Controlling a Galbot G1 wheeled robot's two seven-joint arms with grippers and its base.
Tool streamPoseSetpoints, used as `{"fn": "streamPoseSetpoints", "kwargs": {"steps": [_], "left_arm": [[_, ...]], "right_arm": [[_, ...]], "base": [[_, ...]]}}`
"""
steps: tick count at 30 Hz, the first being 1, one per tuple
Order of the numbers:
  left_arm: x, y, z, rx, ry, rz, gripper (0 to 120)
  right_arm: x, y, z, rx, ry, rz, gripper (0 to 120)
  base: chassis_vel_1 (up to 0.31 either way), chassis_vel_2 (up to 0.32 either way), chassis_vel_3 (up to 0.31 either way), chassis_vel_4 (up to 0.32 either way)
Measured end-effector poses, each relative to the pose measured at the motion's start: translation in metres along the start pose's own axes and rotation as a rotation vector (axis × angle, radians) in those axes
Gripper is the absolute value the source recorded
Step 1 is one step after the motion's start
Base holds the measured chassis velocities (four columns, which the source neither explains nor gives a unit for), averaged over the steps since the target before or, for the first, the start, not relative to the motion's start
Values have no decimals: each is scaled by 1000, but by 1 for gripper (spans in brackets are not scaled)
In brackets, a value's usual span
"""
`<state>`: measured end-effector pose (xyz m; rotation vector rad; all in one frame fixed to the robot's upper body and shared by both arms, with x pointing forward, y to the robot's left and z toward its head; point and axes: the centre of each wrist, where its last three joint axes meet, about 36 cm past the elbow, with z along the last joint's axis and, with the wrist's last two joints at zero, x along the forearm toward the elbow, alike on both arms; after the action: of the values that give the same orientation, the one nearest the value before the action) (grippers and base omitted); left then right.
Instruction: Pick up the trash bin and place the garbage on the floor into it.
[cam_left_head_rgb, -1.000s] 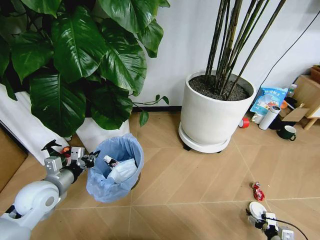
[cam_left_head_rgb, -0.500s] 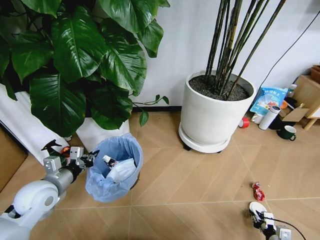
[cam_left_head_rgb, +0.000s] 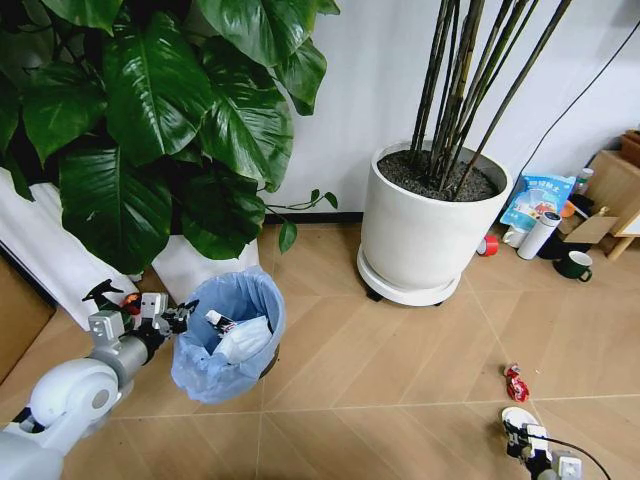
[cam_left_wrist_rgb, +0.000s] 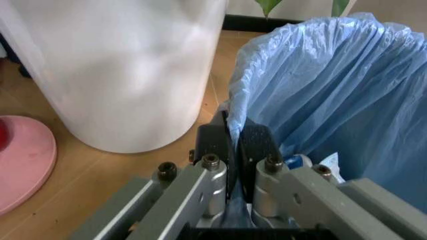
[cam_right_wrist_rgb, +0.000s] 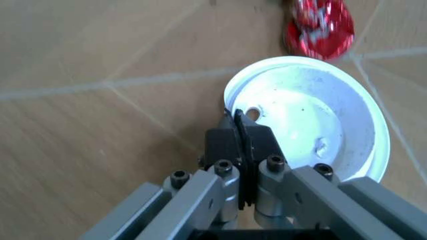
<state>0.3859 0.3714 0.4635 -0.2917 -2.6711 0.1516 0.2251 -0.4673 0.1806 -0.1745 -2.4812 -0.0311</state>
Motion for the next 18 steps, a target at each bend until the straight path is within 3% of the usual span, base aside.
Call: {"fn": "streamPoseSetpoints", "kwargs": {"steps": [5, 9, 12, 13, 15, 18], "left_arm": [[-2, 0, 0, 1, 2, 1, 0], [-4, -1, 3, 1, 13, 7, 0], [-6, -5, 9, -5, 33, 19, 0], [-6, -5, 9, -5, 33, 19, 0], [-8, -11, 12, -12, 46, 30, 0], [-11, -14, 13, -18, 49, 40, 0]], "right_arm": [[2, 3, -8, 5, -22, -19, 0], [-2, 4, -21, 68, -127, -147, 0], [-20, 25, -59, 125, -299, -365, 0], [-20, 25, -59, 125, -299, -365, 0], [-39, 58, -94, 159, -413, -553, 0], [-50, 84, -117, 145, -478, -676, 0]], "base": [[0, 0, 0, 0], [0, 0, 0, 0], [0, 0, 0, 0], [0, 0, 0, 0], [0, 0, 0, 0], [0, 0, 0, 0]]}}
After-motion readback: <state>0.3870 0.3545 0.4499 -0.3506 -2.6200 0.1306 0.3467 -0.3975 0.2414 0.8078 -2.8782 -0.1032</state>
